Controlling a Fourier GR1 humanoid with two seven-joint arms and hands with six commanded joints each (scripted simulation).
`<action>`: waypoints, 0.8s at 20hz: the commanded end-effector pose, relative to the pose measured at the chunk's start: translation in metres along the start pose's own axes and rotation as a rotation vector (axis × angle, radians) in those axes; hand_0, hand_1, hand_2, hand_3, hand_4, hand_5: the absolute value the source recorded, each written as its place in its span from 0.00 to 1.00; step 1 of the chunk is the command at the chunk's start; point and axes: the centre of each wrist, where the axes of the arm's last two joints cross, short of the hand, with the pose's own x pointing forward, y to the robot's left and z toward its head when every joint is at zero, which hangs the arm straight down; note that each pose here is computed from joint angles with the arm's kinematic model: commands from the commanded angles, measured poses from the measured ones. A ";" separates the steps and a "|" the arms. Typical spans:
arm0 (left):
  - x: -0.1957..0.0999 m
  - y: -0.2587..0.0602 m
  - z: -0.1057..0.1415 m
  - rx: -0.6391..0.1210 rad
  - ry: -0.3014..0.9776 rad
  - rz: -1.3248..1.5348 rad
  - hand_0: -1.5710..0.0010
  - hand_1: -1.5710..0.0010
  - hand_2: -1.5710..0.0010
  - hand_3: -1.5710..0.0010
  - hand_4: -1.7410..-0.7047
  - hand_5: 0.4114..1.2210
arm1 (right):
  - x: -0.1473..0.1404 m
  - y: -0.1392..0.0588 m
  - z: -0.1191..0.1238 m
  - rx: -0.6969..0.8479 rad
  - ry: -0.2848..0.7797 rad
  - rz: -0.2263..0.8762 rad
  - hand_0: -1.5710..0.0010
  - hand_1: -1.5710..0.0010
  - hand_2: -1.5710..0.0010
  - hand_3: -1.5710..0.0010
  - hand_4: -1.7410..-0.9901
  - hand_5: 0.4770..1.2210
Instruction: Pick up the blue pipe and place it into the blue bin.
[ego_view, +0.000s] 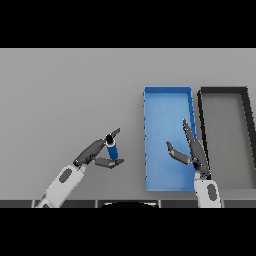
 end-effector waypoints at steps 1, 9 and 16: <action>0.000 -0.004 -0.004 -0.009 -0.006 0.005 1.00 1.00 1.00 1.00 0.56 0.10 | 0.000 -0.003 0.002 -0.003 -0.001 0.007 1.00 1.00 1.00 1.00 0.56 0.25; 0.002 -0.022 -0.023 -0.023 -0.061 0.199 0.63 0.54 0.48 0.47 0.28 0.61 | 0.000 -0.004 0.001 -0.007 -0.008 0.012 1.00 1.00 1.00 1.00 0.56 0.25; 0.007 -0.031 -0.023 -0.030 -0.109 0.176 0.13 0.11 0.10 0.12 0.07 0.92 | -0.002 -0.004 0.003 0.003 -0.011 0.031 1.00 1.00 1.00 1.00 0.60 0.25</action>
